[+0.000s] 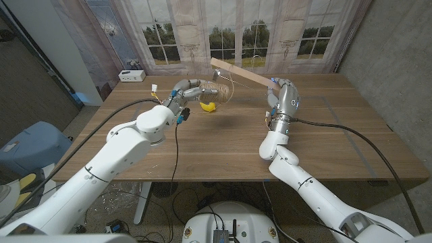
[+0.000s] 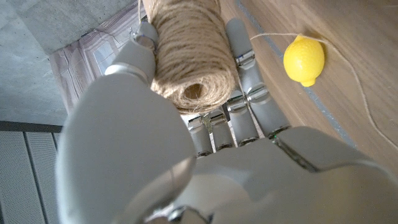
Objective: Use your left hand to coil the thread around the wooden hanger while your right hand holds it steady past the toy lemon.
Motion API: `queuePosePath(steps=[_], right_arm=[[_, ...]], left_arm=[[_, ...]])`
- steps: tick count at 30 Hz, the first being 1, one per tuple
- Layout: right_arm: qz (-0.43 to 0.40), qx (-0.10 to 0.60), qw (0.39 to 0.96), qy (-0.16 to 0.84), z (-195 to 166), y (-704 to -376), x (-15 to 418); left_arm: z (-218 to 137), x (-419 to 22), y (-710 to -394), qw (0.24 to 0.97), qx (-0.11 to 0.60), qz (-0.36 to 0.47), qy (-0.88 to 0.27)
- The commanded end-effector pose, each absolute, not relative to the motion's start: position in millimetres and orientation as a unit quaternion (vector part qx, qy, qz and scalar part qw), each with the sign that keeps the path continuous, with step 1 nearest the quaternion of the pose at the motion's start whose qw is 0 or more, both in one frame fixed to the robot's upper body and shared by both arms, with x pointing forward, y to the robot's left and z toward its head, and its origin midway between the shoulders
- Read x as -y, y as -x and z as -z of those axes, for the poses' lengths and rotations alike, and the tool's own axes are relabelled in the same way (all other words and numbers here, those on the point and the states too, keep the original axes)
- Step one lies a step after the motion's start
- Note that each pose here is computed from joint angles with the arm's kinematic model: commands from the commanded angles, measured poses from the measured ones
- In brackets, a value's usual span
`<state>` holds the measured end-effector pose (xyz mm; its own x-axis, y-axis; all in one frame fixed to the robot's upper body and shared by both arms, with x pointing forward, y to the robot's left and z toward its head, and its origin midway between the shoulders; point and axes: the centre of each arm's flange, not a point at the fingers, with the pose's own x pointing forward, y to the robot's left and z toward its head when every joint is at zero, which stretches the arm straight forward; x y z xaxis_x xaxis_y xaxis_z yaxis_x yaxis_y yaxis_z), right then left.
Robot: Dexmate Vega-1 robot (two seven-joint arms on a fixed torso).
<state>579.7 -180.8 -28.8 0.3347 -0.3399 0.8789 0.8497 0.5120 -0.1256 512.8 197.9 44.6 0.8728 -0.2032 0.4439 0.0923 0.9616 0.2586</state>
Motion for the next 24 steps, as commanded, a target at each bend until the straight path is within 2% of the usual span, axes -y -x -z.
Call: queuePosePath(steps=[1,10,24], right_arm=[[0.335,0.479,0.793,0.171,30,-569,177],[0.298,0.492,0.811,0.107,28,-565,181],[0.304,0.485,0.811,0.121,32,-567,185]], left_arm=[[-32,-202,-525,0.972,0.188,0.097,-0.107],[-26,-210,-528,0.976,0.168,0.099,-0.092],[-30,-243,-512,0.979,0.189,0.045,-0.052]])
